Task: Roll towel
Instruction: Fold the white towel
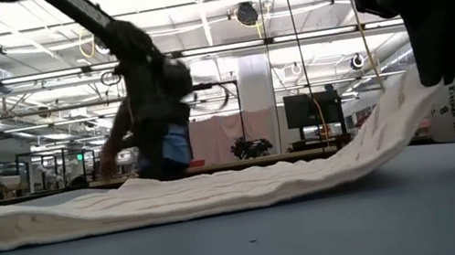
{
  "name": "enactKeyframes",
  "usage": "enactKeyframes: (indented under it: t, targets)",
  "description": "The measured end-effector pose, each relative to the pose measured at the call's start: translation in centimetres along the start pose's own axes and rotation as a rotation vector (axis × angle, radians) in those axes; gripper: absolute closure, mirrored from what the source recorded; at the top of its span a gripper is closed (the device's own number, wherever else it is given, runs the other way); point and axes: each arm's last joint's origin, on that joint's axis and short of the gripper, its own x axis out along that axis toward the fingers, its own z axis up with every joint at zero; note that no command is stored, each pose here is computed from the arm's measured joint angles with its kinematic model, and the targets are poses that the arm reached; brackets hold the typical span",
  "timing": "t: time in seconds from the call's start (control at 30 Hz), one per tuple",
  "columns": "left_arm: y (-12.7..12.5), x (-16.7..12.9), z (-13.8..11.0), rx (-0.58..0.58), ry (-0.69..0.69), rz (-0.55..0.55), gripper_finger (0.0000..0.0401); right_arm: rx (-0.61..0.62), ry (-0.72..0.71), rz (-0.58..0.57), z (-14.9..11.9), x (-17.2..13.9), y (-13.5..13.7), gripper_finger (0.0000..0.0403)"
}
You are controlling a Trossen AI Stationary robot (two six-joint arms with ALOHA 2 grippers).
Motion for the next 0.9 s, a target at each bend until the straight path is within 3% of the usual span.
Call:
enactKeyframes:
  t: [0.27, 0.37, 0.53, 0.67, 0.9]
  targets:
    - [1.6, 2.6, -2.5, -0.145, 0.226, -0.049, 0.0313, -0.087, 0.018, -0.122, 0.0, -0.1, -1.2, 0.0397]
    - [0.5, 2.9, -4.1, -0.229, 0.303, -0.086, 0.0313, -0.135, 0.017, -0.162, 0.0, -0.2, -1.6, 0.0397]
    - [-2.6, 2.6, -5.9, -0.326, 0.411, -0.246, 0.0313, -0.215, 0.027, -0.163, 0.0, -0.3, -1.6, 0.0397]
    - [-4.6, -0.3, -5.5, -0.247, 0.315, -0.264, 0.0313, -0.251, 0.031, -0.149, 0.0, -0.3, -1.5, 0.0397]
    - [-4.9, -6.4, -1.2, 0.065, -0.12, -0.144, 0.0313, -0.303, 0.038, -0.094, -0.1, -0.2, -1.0, 0.0397]
